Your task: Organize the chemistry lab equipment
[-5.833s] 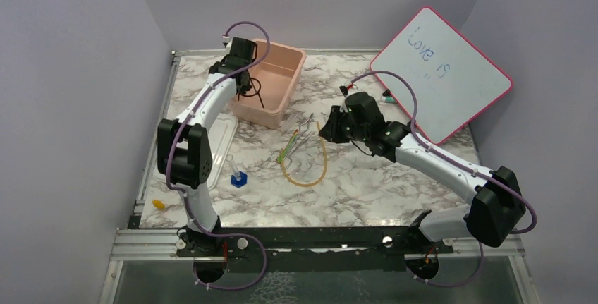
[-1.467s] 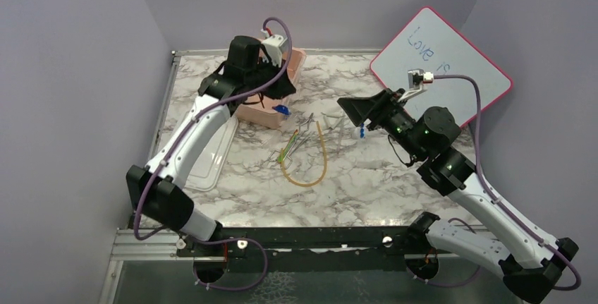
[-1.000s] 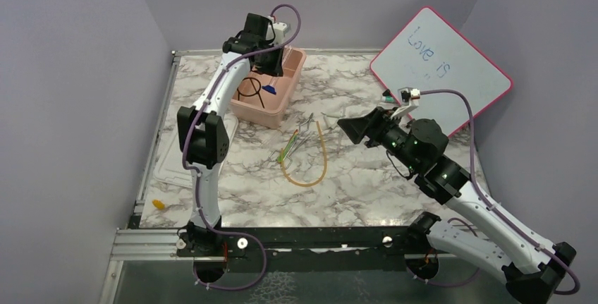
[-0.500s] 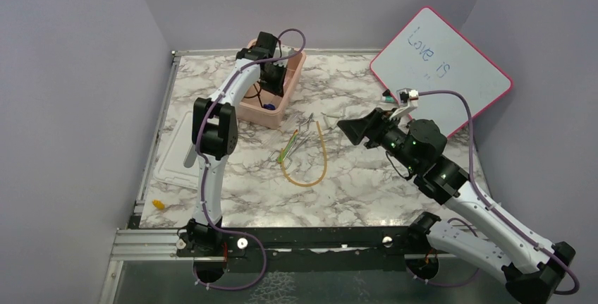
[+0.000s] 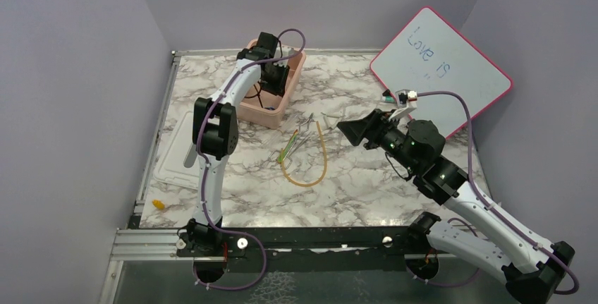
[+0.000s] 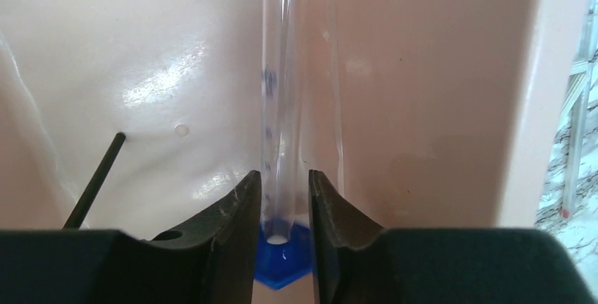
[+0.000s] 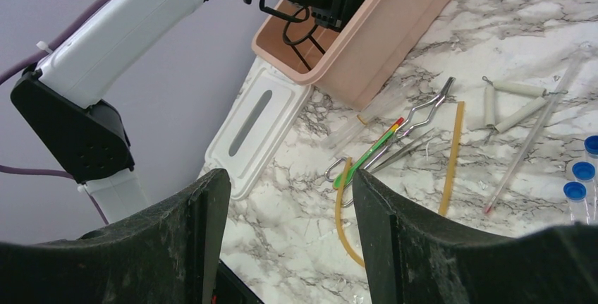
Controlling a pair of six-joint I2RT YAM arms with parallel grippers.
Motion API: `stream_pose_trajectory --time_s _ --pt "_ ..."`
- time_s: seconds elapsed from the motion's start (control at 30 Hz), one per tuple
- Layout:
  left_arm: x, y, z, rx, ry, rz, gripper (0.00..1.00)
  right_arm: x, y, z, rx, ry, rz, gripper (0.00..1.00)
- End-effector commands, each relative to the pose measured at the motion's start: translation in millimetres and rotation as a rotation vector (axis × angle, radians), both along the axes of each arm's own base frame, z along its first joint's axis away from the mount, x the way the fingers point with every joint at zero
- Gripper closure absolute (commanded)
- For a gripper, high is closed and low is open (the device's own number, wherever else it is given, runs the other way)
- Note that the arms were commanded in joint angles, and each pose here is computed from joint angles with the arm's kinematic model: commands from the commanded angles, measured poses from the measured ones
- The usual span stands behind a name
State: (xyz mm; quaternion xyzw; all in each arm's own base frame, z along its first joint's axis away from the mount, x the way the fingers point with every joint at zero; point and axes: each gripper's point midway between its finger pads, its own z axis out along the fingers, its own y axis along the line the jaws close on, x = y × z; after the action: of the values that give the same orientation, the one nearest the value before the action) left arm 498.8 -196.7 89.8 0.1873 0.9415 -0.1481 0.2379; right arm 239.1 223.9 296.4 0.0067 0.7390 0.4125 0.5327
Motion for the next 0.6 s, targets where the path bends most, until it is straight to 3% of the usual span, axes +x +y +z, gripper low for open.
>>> stream_pose_trajectory --time_s 0.0,0.2,0.4,0.57 --pt "9.8 1.0 56.6 -0.025 -0.119 0.032 0.66 -2.0 -0.6 -3.0 0.000 0.016 0.004 0.32" --pt "4.0 6.5 96.1 -0.019 -0.193 0.052 0.54 -3.7 0.6 -2.6 0.009 0.021 0.012 0.32" --pt "-9.2 8.1 140.4 -0.030 -0.269 0.096 0.53 -3.9 0.1 -4.5 0.007 0.031 0.009 0.32" --pt "-43.9 -4.8 165.3 0.003 -0.324 0.044 0.53 -1.7 -0.8 -13.8 -0.004 0.059 -0.006 0.33"
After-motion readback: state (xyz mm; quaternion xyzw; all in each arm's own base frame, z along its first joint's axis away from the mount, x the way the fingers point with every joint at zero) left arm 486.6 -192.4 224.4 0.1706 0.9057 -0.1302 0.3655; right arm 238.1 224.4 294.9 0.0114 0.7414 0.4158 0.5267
